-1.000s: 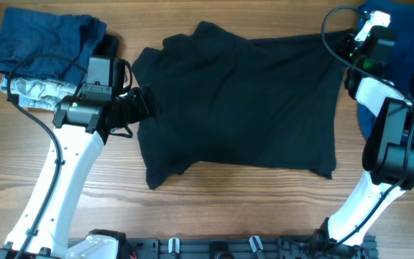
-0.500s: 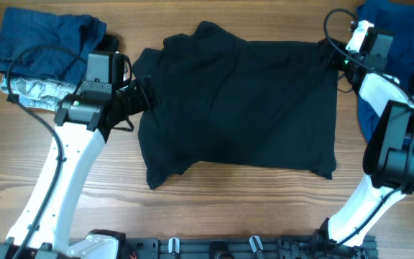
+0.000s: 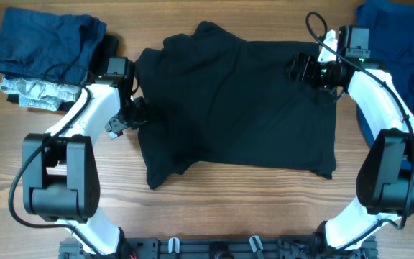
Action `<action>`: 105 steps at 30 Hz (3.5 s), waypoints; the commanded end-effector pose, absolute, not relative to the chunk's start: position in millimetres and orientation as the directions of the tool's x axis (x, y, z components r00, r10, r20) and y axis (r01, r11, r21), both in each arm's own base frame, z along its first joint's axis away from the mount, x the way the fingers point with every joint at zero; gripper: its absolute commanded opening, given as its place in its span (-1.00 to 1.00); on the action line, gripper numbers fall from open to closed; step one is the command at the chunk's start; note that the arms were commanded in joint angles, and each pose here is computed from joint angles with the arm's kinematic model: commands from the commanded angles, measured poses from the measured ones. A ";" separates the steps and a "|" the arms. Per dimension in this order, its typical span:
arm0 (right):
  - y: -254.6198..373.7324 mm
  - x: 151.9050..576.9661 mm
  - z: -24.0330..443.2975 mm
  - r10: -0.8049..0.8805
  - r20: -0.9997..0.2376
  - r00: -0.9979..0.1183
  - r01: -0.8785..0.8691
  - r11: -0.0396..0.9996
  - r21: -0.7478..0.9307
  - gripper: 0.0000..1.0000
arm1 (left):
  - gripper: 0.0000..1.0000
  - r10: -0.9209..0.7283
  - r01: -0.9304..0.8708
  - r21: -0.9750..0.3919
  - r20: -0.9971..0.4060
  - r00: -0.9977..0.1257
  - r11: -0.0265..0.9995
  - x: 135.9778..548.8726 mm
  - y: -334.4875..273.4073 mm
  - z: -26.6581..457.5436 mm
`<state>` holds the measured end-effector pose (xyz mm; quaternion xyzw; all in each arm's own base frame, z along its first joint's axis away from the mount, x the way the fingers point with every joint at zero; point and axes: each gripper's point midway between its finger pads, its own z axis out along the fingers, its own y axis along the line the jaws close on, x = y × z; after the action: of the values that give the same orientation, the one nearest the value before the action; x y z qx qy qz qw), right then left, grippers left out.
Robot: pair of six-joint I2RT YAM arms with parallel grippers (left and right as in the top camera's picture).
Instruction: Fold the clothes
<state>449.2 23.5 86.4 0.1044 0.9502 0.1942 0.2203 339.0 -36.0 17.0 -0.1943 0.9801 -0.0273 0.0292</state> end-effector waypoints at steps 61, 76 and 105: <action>35.2 450.0 95.7 0.228 -0.409 -0.884 0.046 0.911 0.411 0.99 | 1.00 -0.023 0.266 -0.299 -0.702 -0.712 0.916 616.1 -157.1 92.4; 35.2 450.5 96.0 0.227 -0.411 -0.883 0.044 0.911 0.410 0.99 | 0.99 0.008 0.280 -0.277 -0.696 -0.718 0.919 628.8 -180.0 46.9; 39.6 450.3 97.4 0.222 -0.411 -0.884 0.029 0.904 0.426 0.99 | -0.87 0.011 0.271 -0.279 -0.678 -0.735 0.921 628.9 -184.0 44.3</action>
<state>447.8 34.4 87.0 0.0809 0.9514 0.2007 0.2190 617.7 -179.5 18.1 0.0755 0.9241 -0.1801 0.3285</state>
